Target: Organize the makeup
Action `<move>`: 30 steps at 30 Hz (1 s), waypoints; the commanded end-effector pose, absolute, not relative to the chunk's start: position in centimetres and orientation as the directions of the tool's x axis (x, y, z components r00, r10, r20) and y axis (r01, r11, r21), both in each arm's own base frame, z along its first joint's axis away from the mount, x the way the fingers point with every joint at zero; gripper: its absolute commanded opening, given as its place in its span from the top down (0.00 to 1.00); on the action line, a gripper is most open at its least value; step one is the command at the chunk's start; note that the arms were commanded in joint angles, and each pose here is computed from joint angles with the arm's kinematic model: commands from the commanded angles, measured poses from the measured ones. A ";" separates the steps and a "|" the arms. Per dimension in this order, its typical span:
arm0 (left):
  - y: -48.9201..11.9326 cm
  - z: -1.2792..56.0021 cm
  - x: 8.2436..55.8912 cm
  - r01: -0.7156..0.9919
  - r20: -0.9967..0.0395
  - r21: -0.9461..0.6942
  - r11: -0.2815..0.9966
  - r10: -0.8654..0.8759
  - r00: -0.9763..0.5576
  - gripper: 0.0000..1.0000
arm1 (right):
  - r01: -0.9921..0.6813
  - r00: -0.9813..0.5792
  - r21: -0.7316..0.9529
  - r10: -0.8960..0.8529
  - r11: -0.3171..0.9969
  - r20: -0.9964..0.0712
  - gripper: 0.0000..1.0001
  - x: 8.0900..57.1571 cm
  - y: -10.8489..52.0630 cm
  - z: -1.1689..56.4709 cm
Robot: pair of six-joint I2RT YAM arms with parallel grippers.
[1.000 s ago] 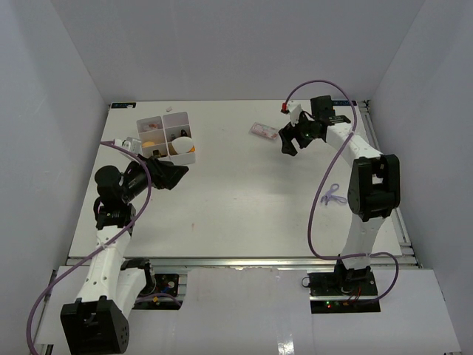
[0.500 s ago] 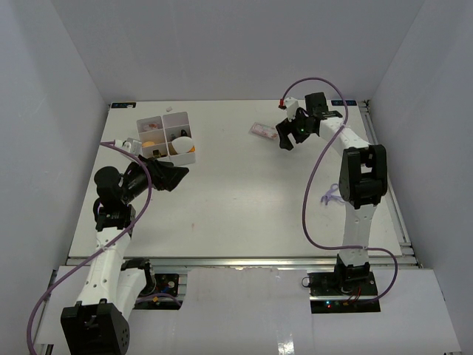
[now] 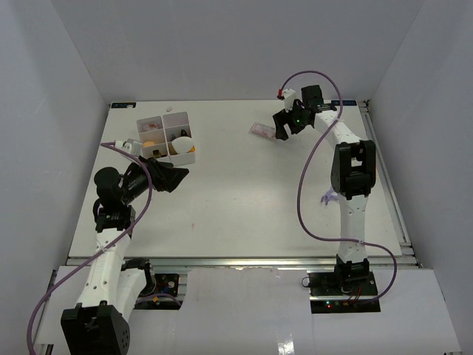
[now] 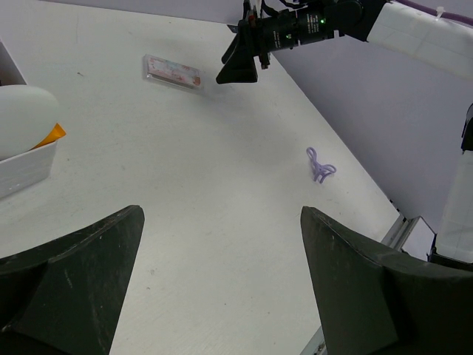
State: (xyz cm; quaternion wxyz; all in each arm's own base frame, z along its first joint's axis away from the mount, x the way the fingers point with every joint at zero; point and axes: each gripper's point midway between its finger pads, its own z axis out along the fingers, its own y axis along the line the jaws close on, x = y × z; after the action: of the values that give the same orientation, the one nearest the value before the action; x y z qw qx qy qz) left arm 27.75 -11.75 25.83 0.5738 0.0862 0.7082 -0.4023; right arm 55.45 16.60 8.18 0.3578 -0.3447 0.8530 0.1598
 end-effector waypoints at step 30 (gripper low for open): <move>-11.4 25.1 28.0 0.569 -0.892 -0.451 0.688 -0.321 -0.318 0.02 | -0.773 -0.406 -0.011 -0.507 0.635 -0.761 0.10 59.3 21.4 5.3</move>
State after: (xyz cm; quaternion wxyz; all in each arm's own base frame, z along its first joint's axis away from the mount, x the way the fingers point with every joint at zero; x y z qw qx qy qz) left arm 28.10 -11.40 25.28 0.5744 0.0806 0.7150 -0.3903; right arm 58.45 20.61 3.96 0.3610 -0.3747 0.8348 0.1800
